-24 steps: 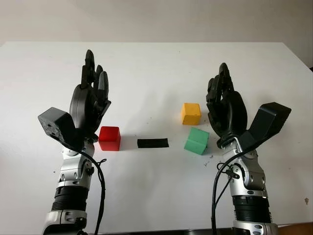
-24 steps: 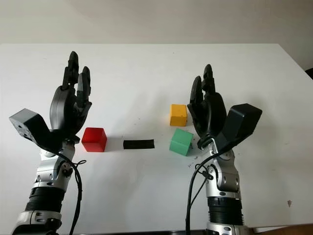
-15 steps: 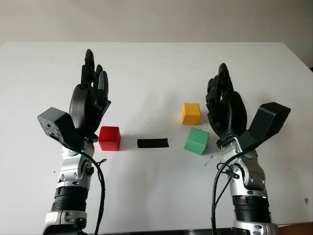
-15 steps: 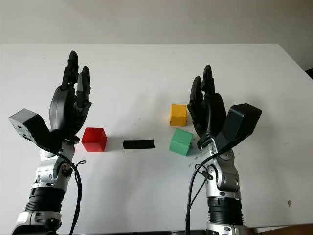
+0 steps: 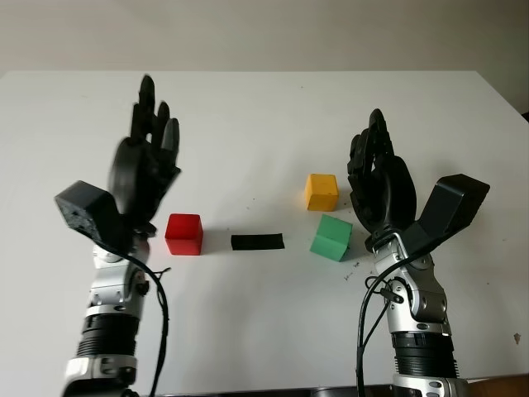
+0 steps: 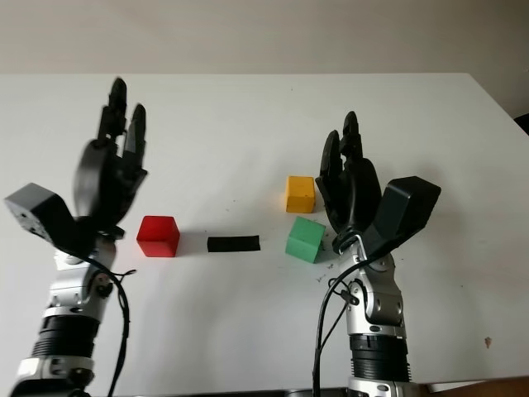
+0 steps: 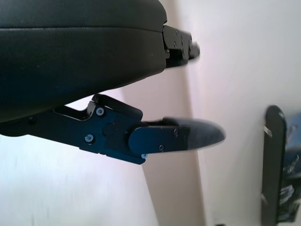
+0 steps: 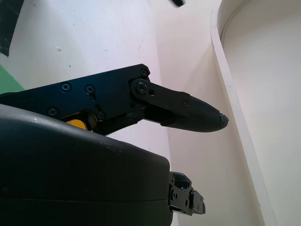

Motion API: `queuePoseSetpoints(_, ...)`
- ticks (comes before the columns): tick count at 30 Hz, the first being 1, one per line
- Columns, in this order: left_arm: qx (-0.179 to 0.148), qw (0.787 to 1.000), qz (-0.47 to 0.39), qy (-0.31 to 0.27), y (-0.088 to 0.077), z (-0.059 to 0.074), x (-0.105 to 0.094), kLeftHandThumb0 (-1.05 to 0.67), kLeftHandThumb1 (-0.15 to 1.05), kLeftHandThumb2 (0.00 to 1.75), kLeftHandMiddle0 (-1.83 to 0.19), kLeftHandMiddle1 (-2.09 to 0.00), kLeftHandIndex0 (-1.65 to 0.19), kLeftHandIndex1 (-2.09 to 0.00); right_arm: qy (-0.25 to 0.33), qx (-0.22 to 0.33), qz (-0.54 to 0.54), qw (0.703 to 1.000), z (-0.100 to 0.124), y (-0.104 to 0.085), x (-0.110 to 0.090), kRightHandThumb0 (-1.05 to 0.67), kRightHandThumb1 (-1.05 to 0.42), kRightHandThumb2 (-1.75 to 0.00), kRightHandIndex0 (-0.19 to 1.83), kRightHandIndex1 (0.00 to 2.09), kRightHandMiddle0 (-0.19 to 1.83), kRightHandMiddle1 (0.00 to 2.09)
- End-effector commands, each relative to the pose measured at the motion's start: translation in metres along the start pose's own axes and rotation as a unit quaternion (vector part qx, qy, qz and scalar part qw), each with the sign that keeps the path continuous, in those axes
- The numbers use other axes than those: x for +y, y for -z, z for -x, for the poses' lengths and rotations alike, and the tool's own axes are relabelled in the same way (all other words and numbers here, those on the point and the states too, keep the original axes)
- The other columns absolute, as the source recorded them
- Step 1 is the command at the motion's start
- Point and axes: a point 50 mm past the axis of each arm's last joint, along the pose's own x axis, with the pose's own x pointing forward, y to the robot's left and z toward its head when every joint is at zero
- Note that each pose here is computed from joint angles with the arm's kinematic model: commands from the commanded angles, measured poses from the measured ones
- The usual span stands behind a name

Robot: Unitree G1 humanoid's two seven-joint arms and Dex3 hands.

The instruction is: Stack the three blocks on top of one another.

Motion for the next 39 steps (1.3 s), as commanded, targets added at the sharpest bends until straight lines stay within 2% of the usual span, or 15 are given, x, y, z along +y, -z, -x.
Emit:
queuePoseSetpoints(1, -0.031, 0.996, -0.082, 0.016, -0.021, -0.012, 0.017, -0.60, 1.05, 0.16, -0.64, -0.14, -0.49, -0.25, -0.002, -0.008, 0.000, 1.000, 0.001, -0.004, 0.003, -0.62, -1.05, -0.67, -0.19, 0.00, -0.19, 0.00)
queuePoseSetpoints(3, -0.028, 0.987, -0.158, 0.030, -0.029, -0.012, 0.027, -0.62, 1.04, 0.09, -0.70, -0.13, -0.60, -0.28, -0.001, -0.008, 0.003, 1.000, 0.001, -0.003, 0.004, -0.62, -1.05, -0.68, -0.19, 0.00, -0.19, 0.00)
queuePoseSetpoints(5, -0.025, 0.967, -0.250, 0.048, -0.038, -0.010, 0.036, -0.56, 1.01, 0.06, -0.69, -0.11, -0.67, -0.31, 0.000, -0.009, 0.006, 1.000, 0.002, -0.003, 0.004, -0.63, -1.05, -0.67, -0.19, 0.00, -0.19, 0.00)
queuePoseSetpoints(7, -0.024, 0.954, -0.292, 0.056, -0.043, -0.009, 0.039, -0.54, 1.00, 0.05, -0.67, -0.08, -0.67, -0.32, 0.001, -0.009, 0.008, 1.000, 0.001, -0.003, 0.004, -0.63, -1.05, -0.67, -0.19, 0.00, -0.19, 0.00)
queuePoseSetpoints(11, 0.018, 0.909, -0.396, 0.128, -0.053, -0.003, 0.047, -0.61, 0.99, 0.05, -0.47, -0.02, -0.54, -0.21, 0.000, -0.012, 0.007, 1.000, 0.001, -0.004, 0.004, -0.63, -1.05, -0.67, -0.19, 0.00, -0.19, 0.00)
queuePoseSetpoints(13, 0.033, 0.895, -0.419, 0.149, -0.056, -0.002, 0.046, -0.64, 0.99, 0.05, -0.41, -0.03, -0.53, -0.16, 0.000, -0.012, 0.007, 1.000, 0.001, -0.004, 0.004, -0.63, -1.05, -0.66, -0.19, 0.00, -0.19, 0.00)
queuePoseSetpoints(16, 0.038, 0.872, -0.456, 0.171, -0.058, 0.001, 0.041, -0.69, 0.96, 0.04, -0.30, -0.02, -0.53, -0.12, 0.002, -0.011, 0.006, 1.000, 0.001, -0.005, 0.003, -0.64, -1.05, -0.65, -0.19, 0.00, -0.19, 0.00)
queuePoseSetpoints(23, 0.034, 0.832, -0.530, 0.160, -0.056, 0.007, 0.029, -0.84, 1.03, 0.07, -0.22, -0.03, -0.52, -0.10, -0.005, -0.012, 0.007, 1.000, 0.001, -0.006, 0.002, -0.63, -1.05, -0.66, -0.19, 0.00, -0.19, 0.00)
queuePoseSetpoints(26, 0.040, 0.812, -0.555, 0.177, -0.053, 0.009, 0.024, -0.90, 1.05, 0.08, -0.16, -0.02, -0.44, -0.05, -0.008, -0.013, 0.009, 1.000, 0.001, -0.007, 0.003, -0.64, -1.05, -0.66, -0.19, 0.00, -0.19, 0.00)
queuePoseSetpoints(35, 0.062, 0.789, -0.566, 0.231, -0.047, 0.017, 0.011, -0.93, 1.04, 0.06, -0.07, -0.03, -0.35, -0.02, -0.012, -0.013, 0.010, 1.000, 0.002, -0.008, 0.003, -0.63, -1.05, -0.69, -0.19, 0.00, -0.19, 0.00)
queuePoseSetpoints(39, 0.074, 0.784, -0.565, 0.245, -0.048, 0.019, 0.012, -0.88, 1.02, 0.05, -0.06, -0.04, -0.34, -0.03, -0.010, -0.012, 0.009, 1.000, 0.002, -0.009, 0.002, -0.63, -1.05, -0.69, -0.19, 0.00, -0.19, 0.00)
